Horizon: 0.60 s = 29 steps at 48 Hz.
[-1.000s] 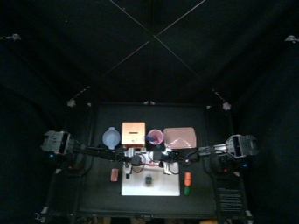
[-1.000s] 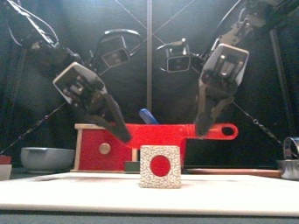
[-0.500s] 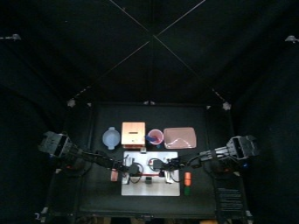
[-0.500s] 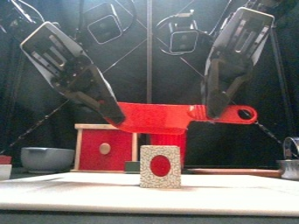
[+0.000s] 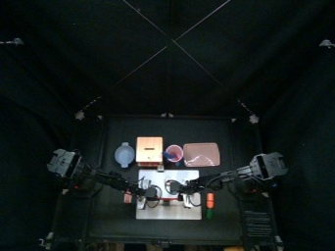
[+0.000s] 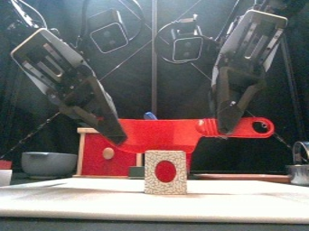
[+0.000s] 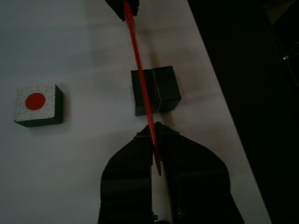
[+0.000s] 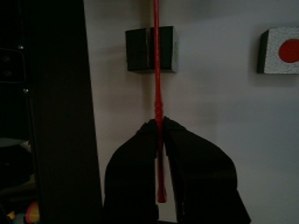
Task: Cut the sushi into 4 pieces with the knife
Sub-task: Cut the sushi into 4 pieces
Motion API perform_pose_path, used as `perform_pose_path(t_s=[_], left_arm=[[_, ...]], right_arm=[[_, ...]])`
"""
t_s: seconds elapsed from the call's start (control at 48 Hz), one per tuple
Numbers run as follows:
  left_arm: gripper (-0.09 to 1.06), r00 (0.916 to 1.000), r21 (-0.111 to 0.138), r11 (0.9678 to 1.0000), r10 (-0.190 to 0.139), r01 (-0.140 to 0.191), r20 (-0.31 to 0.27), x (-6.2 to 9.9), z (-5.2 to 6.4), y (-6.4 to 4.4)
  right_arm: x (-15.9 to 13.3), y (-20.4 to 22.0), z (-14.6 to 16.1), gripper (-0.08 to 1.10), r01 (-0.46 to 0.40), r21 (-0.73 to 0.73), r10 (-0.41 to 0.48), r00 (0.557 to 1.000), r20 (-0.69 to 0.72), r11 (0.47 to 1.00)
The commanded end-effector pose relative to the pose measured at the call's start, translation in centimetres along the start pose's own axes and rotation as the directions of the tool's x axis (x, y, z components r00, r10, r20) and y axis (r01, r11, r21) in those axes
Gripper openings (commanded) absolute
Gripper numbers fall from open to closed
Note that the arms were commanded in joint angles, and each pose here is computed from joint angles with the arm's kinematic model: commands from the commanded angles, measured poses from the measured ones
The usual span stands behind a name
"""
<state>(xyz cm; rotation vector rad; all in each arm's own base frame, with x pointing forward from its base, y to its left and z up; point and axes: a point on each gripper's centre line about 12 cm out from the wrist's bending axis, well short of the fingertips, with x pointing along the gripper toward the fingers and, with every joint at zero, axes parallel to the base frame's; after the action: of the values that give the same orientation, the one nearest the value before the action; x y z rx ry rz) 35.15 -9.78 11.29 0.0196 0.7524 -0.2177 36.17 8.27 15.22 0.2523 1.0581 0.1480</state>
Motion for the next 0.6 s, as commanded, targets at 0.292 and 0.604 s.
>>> perform_pose_path(t_s=[0.292, 0.604], left_arm=[[0.41, 0.9997, -0.011, 0.9999, -0.011, 0.010, -0.023, 0.4, -0.5, -0.7], [0.41, 0.9964, -0.015, 0.9999, -0.003, 0.002, -0.085, 1.6, -2.1, -0.5]], right_arm=[[0.2, 0.6, 0.4, 0.23, -0.008, -0.013, 0.008, 1.000, 0.004, 1.000], [1.8, 0.3, -0.3, 0.23, 0.000, -0.006, -0.001, 0.999, -0.035, 1.000]])
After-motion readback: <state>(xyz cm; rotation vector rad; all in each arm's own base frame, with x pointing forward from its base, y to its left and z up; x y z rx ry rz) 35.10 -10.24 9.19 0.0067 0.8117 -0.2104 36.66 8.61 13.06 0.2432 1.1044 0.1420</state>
